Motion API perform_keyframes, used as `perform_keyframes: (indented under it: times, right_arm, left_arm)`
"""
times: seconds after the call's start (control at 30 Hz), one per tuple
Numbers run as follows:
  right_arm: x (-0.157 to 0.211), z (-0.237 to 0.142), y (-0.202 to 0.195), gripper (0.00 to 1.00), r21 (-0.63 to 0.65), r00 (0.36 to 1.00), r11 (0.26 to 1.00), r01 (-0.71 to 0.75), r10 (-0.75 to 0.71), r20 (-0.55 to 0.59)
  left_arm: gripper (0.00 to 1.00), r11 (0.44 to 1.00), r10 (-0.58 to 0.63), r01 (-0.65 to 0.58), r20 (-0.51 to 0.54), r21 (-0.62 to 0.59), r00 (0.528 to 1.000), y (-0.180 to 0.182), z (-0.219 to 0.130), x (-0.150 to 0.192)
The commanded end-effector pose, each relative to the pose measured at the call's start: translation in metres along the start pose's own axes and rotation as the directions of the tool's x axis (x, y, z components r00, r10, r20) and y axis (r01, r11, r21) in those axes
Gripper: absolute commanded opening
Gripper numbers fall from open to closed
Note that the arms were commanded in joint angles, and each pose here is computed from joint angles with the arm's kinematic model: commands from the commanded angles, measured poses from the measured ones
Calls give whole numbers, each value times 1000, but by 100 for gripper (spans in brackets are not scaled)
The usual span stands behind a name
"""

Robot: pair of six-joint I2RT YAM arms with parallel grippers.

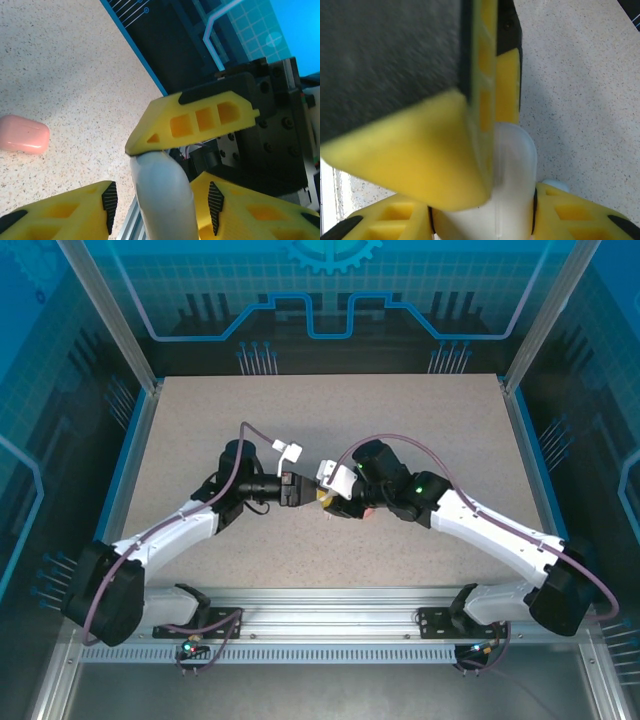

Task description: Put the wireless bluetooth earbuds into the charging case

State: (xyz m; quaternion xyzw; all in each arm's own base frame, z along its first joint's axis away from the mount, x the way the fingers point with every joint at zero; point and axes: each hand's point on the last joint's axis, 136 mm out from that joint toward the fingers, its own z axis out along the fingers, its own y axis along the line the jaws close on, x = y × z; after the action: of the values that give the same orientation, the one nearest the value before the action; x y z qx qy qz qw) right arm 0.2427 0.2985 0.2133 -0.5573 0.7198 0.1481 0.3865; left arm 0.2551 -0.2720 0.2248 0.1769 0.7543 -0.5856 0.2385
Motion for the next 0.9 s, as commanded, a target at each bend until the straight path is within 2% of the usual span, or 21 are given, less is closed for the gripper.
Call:
perform_keyframes:
  times: [0.0, 0.33, 0.67, 0.77, 0.87]
  right_arm:
    - [-18, -3, -6, 36, 26, 999, 999, 19, -20, 36]
    - [-15, 0, -13, 36, 60, 1000, 998, 18, -18, 6]
    - [-18, -2, -13, 39, 56, 1000, 998, 12, -13, 13]
    - [-18, -6, -12, 50, 46, 1000, 999, 0, 0, 16]
    - [-19, -17, -10, 69, 27, 999, 999, -32, 31, 44]
  left_arm:
    - [49, 999, 32, -32, -17, 17, 999, -6, 5, -3]
    - [38, 1000, 26, -26, -29, 1, 999, -4, 5, 3]
    - [18, 998, 69, -69, -22, -2, 997, -12, 1, 0]
    - [15, 996, 92, -92, -2, -5, 996, -14, 0, -3]
    - [10, 990, 142, -141, 37, -20, 989, -14, -3, -7]
